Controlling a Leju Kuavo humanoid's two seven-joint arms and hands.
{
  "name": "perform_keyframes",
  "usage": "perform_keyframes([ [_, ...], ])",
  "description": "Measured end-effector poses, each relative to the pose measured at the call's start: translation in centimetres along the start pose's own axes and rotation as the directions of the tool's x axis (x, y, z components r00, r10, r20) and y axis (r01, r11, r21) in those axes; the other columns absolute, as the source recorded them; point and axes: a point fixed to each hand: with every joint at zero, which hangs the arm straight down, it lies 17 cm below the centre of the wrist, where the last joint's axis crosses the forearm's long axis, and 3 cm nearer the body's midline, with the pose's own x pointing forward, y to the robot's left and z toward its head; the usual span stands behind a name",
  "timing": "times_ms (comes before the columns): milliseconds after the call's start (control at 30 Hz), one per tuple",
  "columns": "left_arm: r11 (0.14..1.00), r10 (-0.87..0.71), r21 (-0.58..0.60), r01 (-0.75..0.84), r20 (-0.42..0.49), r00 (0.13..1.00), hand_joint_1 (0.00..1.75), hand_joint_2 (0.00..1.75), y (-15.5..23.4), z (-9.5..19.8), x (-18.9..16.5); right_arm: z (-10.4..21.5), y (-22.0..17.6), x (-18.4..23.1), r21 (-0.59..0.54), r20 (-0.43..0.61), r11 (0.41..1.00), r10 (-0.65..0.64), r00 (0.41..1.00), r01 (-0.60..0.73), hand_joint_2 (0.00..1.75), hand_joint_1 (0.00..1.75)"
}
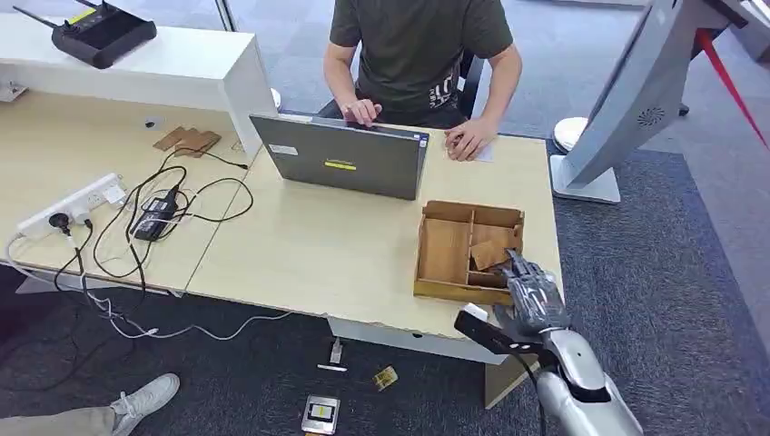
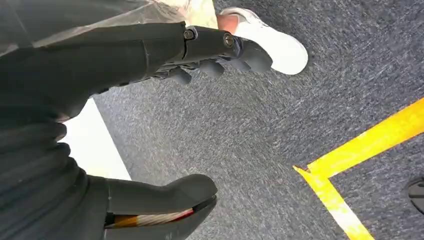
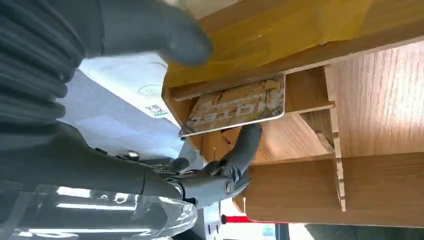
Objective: Pass the card to the sensor for recognition and then transmit it.
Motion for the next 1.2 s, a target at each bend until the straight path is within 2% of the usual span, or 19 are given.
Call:
perform_keyframes([
  [567, 1.000, 0.000, 0.000, 0.000, -0.002, 1.000, 0.00, 1.75, 0.0, 0.0, 0.0, -0.3, -1.2, 0.9, -0.027, 0.028, 1.000, -0.008, 1.000, 0.009, 1.75, 1.75],
  [1200, 1.000, -0.008, -0.002, 0.008, -0.002, 1.000, 0.00, 1.75, 0.0, 0.0, -0.1, -0.9, -9.1, 2.0, -0.154, 0.058, 0.983, -0.091, 0.994, 0.099, 1.75, 1.75],
])
